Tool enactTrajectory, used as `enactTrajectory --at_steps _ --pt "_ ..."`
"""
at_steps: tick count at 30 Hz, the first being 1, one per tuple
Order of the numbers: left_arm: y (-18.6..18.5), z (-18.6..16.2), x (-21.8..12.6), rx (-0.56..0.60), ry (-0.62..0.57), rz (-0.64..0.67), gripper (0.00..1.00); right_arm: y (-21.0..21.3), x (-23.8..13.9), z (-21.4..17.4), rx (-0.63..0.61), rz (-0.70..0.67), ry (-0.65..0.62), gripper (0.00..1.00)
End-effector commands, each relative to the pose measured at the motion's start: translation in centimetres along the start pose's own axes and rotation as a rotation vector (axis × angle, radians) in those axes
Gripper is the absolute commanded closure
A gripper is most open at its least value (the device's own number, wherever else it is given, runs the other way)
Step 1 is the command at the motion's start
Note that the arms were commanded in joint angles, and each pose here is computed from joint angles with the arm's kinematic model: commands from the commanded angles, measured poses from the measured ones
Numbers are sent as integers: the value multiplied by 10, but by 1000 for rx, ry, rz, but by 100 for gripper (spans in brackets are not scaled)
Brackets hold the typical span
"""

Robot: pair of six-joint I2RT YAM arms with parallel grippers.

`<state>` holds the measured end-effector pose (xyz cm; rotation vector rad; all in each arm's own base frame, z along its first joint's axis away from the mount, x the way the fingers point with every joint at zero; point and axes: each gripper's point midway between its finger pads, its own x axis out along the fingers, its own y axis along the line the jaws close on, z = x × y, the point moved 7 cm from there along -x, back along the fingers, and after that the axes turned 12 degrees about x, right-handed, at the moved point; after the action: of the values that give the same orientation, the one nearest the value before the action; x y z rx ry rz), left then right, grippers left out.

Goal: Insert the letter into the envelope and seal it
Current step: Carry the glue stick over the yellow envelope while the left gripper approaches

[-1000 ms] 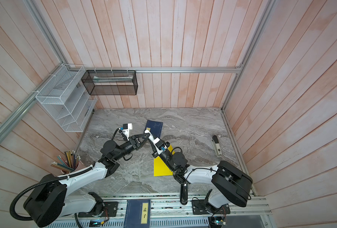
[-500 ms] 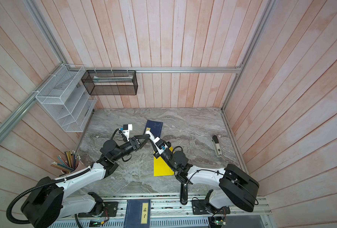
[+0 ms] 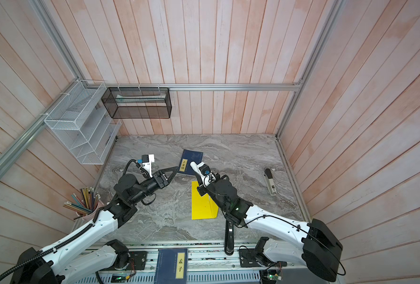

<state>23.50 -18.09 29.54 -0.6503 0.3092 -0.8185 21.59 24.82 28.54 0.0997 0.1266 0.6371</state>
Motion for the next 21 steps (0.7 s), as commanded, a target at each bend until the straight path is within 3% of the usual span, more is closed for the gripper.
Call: enactTrajectory --at_steps 1,5,10,16,21 --pt "12 -5 -5 71 50 138 45 -10 -5 -6 41 -76 151 97" --pt "20 -22 -4 107 129 211 55 -15 -7 -5 97 -132 255 99" --pt "27 -44 0 167 214 261 78 -23 -7 -10 216 -214 405 100" --pt "28 -63 7 213 266 232 84 -36 -8 -16 338 -277 528 100" --pt "31 -76 13 208 284 195 100 -42 -12 -25 438 -294 576 100"
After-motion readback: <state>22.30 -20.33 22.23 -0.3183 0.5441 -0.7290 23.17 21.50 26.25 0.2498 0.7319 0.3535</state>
